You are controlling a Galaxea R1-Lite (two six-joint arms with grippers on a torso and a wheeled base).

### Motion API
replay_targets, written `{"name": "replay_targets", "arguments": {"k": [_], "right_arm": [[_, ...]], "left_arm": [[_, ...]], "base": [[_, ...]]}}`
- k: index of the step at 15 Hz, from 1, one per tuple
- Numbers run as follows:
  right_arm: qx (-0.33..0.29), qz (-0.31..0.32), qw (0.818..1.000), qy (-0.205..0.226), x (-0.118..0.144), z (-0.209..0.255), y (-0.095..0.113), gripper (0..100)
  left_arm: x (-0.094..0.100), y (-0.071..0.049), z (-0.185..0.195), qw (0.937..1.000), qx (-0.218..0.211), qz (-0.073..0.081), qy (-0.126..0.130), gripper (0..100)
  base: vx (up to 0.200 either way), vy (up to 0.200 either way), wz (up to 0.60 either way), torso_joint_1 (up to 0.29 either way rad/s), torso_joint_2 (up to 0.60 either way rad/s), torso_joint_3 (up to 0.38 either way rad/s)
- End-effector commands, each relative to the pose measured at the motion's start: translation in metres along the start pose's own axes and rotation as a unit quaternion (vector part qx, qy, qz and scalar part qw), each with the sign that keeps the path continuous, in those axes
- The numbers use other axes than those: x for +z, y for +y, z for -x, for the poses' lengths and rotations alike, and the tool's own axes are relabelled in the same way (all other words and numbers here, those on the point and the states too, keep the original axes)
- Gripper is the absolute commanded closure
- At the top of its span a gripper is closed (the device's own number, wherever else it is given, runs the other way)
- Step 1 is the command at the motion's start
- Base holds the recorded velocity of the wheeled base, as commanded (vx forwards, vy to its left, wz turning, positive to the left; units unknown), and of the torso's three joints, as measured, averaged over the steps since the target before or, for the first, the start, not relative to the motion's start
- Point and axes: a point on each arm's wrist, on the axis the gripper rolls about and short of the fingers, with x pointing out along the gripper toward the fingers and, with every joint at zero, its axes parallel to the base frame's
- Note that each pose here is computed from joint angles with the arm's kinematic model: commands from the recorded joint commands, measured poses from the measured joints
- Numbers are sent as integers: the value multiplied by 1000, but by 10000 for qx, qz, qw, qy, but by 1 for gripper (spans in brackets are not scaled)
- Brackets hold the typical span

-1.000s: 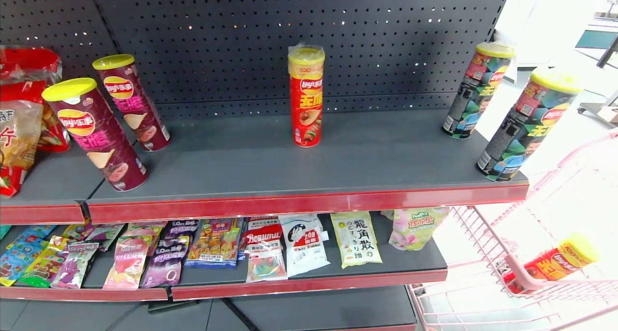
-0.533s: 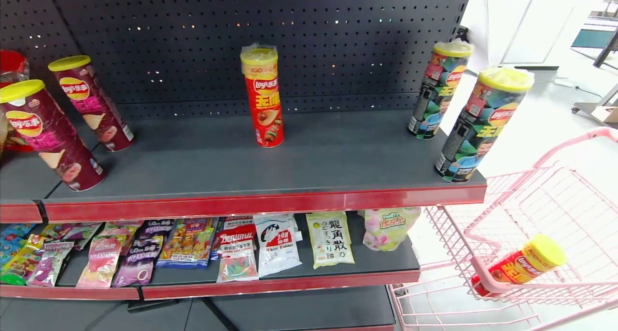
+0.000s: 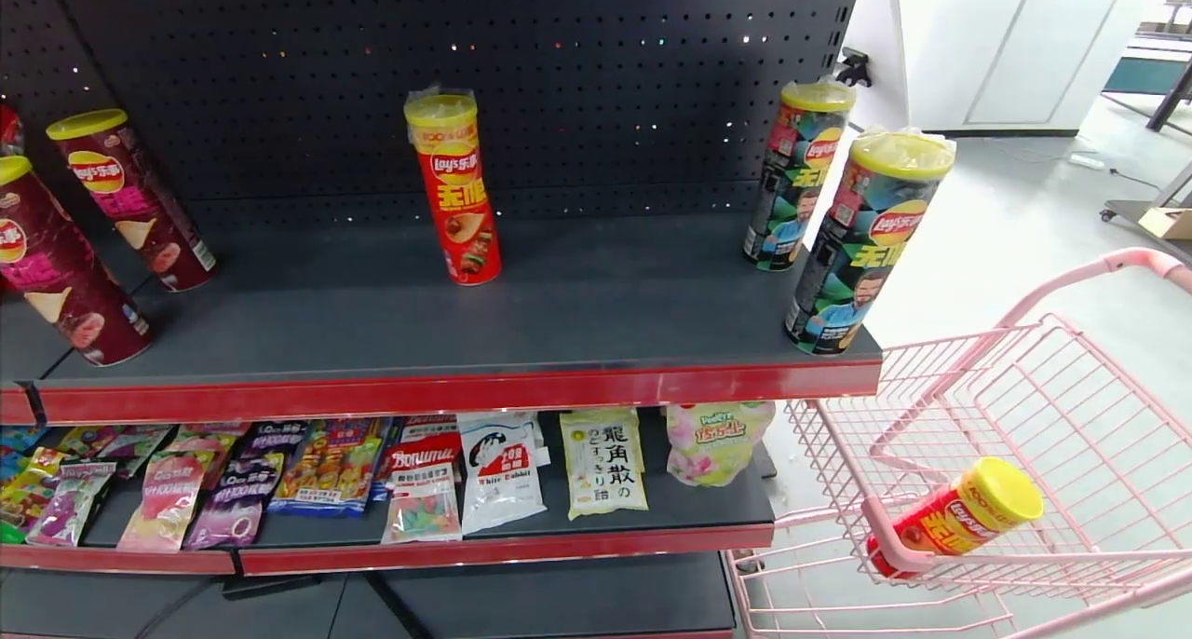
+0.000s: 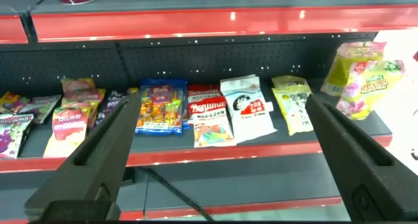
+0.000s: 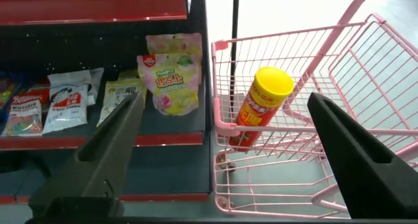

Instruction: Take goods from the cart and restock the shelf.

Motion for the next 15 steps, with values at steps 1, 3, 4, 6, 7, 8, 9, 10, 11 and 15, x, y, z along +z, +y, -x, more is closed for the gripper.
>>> {"name": "replay_targets", "arguments": {"k": [1, 3, 4, 6, 7, 8, 9, 10, 11, 15], "right_arm": [[7, 3, 10000, 1, 0, 0, 0, 0], [14, 3, 10000, 1, 0, 0, 0, 0], [14, 3, 10000, 1, 0, 0, 0, 0], [14, 3, 10000, 1, 0, 0, 0, 0], [14, 3, 10000, 1, 0, 0, 0, 0], [14, 3, 10000, 1, 0, 0, 0, 0], [14, 3, 10000, 1, 0, 0, 0, 0], [14, 3, 10000, 1, 0, 0, 0, 0], [14, 3, 10000, 1, 0, 0, 0, 0], [14, 3, 10000, 1, 0, 0, 0, 0]], "left_arm": [[0, 0, 0, 10000, 2, 0, 8, 0], [0, 0, 0, 10000, 2, 0, 8, 0], [0, 0, 0, 10000, 2, 0, 8, 0], [0, 0, 0, 10000, 2, 0, 8, 0], [0, 0, 0, 10000, 2, 0, 8, 0], [0, 0, 0, 10000, 2, 0, 8, 0], [0, 0, 0, 10000, 2, 0, 8, 0], [0, 0, 0, 10000, -6, 0, 8, 0], [0, 0, 0, 10000, 2, 0, 8, 0], [0, 0, 0, 10000, 2, 0, 8, 0]], "base": [[0, 0, 0, 0, 0, 0], [0, 0, -300, -1, 4, 4], [0, 0, -600, 2, 2, 2], [0, 0, -600, -2, 5, 5], [0, 0, -600, 17, 2, -2], [0, 0, -600, 17, 7, 2], [0, 0, -600, -2, 2, 2], [0, 0, -600, -2, 2, 2], [0, 0, -600, 2, 2, 2], [0, 0, -450, 5, 2, 2]]}}
